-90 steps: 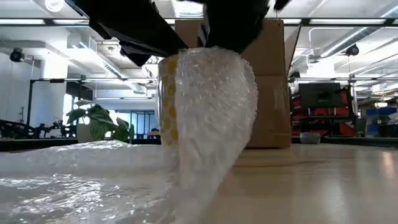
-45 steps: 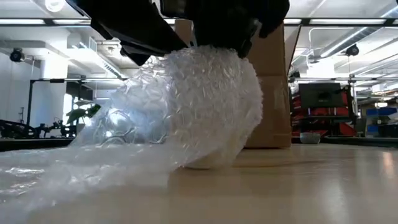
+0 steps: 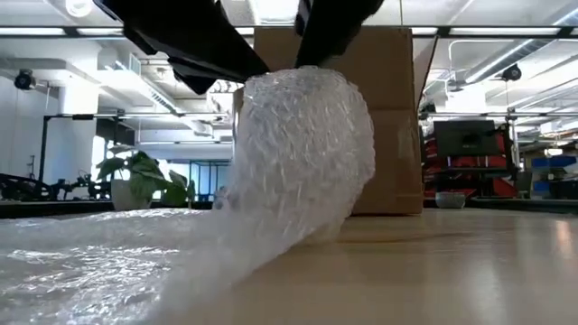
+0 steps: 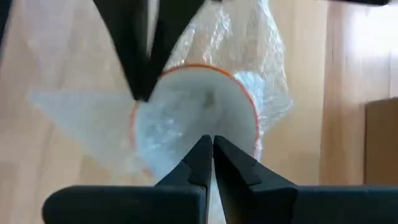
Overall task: Wrap mug
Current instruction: Wrap the yellow mug with bubble wrap
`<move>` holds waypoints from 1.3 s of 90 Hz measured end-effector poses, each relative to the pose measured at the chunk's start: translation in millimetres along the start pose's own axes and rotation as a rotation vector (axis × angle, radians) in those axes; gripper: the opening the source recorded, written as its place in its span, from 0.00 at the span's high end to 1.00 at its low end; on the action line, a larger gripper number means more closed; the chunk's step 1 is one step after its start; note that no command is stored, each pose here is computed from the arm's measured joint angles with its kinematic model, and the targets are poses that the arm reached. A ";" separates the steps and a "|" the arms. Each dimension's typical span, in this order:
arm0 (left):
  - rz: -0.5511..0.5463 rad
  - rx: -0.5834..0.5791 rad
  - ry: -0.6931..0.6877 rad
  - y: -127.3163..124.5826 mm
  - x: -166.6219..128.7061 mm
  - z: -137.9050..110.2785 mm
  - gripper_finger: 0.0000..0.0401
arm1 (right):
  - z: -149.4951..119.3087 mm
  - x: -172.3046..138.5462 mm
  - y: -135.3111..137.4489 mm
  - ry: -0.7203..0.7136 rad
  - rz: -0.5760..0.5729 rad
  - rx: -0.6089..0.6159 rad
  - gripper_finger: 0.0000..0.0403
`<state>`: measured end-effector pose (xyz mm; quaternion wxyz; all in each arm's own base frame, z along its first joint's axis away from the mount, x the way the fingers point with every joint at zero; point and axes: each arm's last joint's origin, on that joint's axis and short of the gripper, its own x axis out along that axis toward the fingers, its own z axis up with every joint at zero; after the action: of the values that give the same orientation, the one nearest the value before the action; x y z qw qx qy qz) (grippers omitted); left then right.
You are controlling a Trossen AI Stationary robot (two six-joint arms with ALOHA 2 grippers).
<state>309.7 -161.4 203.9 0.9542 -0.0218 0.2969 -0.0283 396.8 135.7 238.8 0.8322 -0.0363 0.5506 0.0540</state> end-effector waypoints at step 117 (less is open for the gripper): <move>0.001 0.007 -0.003 -0.3 0.7 -0.2 1.00 | 7.1 50.8 -11.4 0.049 0.010 -0.103 0.99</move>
<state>310.1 -161.7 203.4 0.9548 -0.0184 0.2953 -0.0288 424.4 127.8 194.8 0.8151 -0.0779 0.5676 0.0855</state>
